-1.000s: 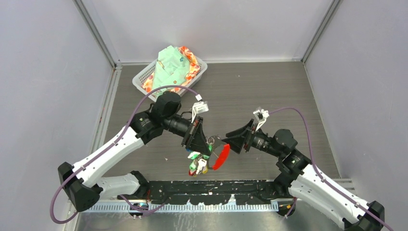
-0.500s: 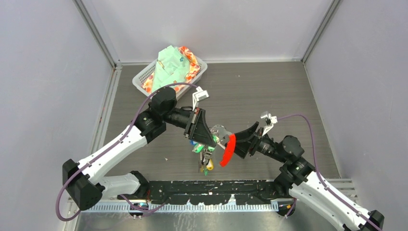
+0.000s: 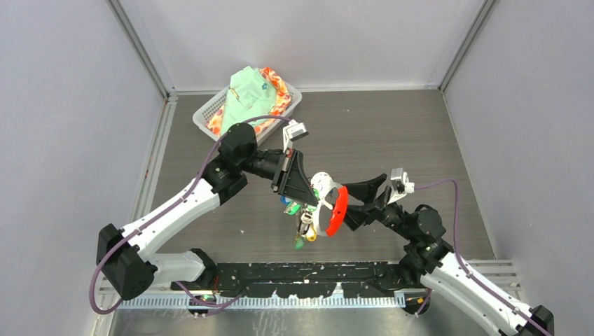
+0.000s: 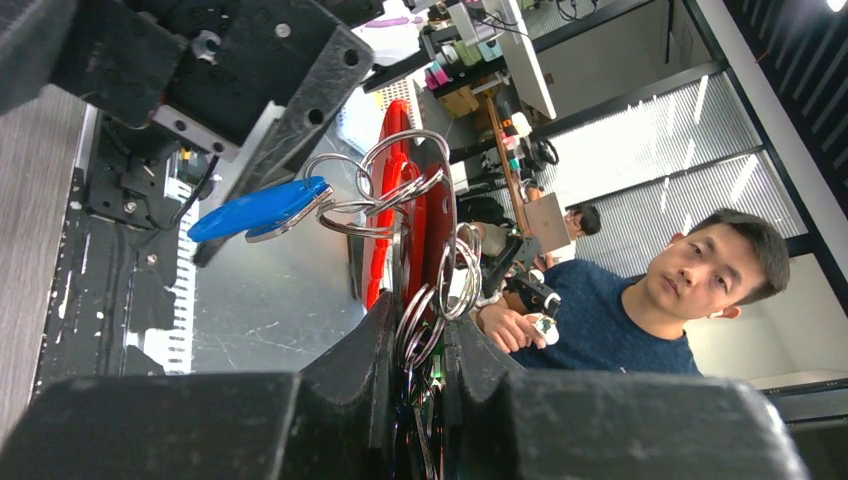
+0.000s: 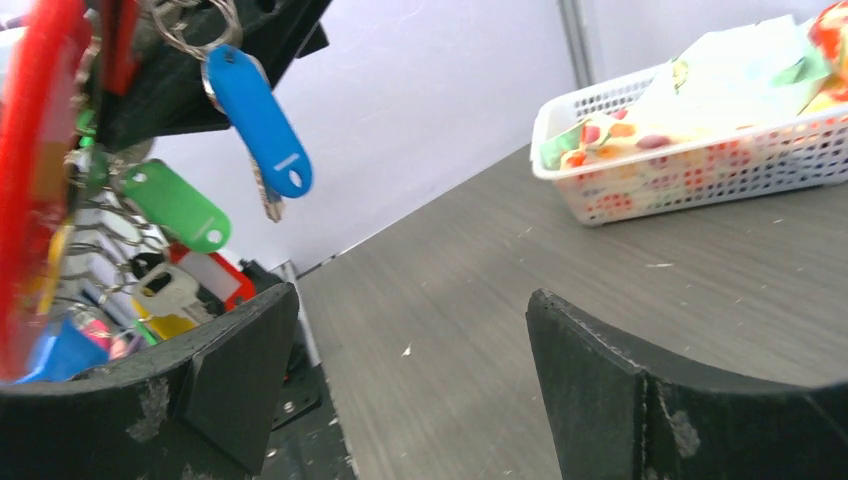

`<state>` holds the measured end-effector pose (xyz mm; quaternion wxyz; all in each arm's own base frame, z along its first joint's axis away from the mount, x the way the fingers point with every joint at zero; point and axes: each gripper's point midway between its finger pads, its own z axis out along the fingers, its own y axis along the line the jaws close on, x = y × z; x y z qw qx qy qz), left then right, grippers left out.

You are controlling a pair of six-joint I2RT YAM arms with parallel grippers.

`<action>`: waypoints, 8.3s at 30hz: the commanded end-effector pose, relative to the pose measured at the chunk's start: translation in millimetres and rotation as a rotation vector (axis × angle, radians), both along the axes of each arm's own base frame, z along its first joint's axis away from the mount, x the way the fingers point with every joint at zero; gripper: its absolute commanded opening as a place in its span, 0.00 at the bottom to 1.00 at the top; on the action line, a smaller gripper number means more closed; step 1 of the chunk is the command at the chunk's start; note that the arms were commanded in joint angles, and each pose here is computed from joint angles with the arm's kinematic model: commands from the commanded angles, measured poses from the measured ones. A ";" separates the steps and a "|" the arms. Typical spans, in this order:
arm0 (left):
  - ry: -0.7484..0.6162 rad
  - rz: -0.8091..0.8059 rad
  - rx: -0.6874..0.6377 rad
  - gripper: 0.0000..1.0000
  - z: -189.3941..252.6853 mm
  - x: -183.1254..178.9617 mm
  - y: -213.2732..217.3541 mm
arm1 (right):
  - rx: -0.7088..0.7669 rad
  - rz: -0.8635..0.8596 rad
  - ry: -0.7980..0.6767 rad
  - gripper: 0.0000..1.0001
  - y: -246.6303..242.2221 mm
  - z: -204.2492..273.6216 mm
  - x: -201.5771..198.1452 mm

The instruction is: Remove the keys from the keyring

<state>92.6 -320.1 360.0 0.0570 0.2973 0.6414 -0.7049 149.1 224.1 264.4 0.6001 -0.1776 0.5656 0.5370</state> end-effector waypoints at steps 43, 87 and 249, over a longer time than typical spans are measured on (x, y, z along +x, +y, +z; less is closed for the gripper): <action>-0.019 -0.016 -0.049 0.00 11.8 -1.8 1.6 | 0.221 -0.067 -0.514 0.59 21.1 109.7 -1.7; -0.283 0.101 0.214 0.00 -79.8 -0.3 30.2 | -0.364 -0.213 -0.242 0.01 7.2 69.8 22.1; -1.171 0.476 -0.353 0.00 -113.1 24.2 -23.7 | -0.951 0.192 -0.069 0.01 37.3 11.1 -48.0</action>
